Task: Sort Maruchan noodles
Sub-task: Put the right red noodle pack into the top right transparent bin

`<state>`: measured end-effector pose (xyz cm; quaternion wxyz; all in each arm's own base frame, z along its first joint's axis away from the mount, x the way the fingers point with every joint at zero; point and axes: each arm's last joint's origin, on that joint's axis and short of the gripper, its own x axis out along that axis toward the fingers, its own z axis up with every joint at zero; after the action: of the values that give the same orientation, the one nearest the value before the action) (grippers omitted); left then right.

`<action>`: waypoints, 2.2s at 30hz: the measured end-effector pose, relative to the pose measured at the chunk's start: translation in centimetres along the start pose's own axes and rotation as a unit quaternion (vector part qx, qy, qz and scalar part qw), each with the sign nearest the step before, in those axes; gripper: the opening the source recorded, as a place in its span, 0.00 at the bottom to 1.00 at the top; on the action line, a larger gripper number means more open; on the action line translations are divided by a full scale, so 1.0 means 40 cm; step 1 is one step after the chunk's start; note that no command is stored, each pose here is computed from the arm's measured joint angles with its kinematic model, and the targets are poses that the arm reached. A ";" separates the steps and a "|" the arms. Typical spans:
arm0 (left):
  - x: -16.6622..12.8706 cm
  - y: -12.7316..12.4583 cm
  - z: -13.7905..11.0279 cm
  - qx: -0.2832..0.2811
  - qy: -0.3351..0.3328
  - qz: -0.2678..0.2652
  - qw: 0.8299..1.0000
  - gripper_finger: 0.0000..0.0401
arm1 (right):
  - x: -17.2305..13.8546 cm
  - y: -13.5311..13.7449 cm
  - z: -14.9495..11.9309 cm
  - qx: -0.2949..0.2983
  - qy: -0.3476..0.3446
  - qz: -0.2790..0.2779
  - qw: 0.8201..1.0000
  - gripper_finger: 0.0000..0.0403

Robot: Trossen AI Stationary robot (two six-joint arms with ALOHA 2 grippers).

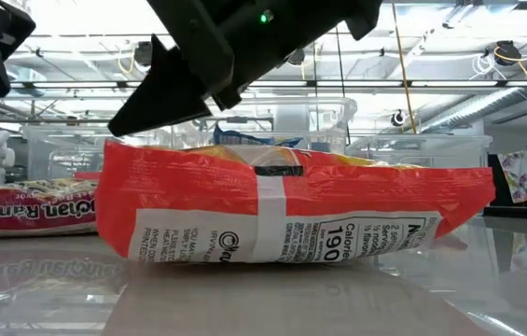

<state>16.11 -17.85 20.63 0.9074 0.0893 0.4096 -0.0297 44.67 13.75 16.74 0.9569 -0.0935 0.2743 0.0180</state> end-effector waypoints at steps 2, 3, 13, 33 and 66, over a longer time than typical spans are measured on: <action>0.002 0.003 0.000 -0.008 0.003 0.003 1.000 0.56 | -0.002 0.008 -0.001 0.001 0.000 0.003 1.000 0.11; 0.002 0.004 0.000 -0.011 0.004 0.004 1.000 0.56 | 0.001 0.010 -0.003 0.006 0.001 0.003 1.000 0.14; 0.003 0.006 0.000 -0.021 0.005 0.006 1.000 0.56 | 0.005 0.011 -0.037 0.098 0.021 0.000 0.995 0.47; 0.028 0.047 0.019 -0.031 0.013 0.035 0.999 0.56 | 0.048 0.013 -0.191 0.189 -0.040 0.040 0.980 0.52; 0.034 0.058 0.024 -0.097 0.012 0.042 0.994 0.56 | 0.057 0.011 -0.191 0.219 -0.054 0.068 0.972 0.24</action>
<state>18.03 -15.72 20.55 0.9072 0.0188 0.4172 0.0496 42.57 12.71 9.09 0.9641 0.1385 0.2249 0.0277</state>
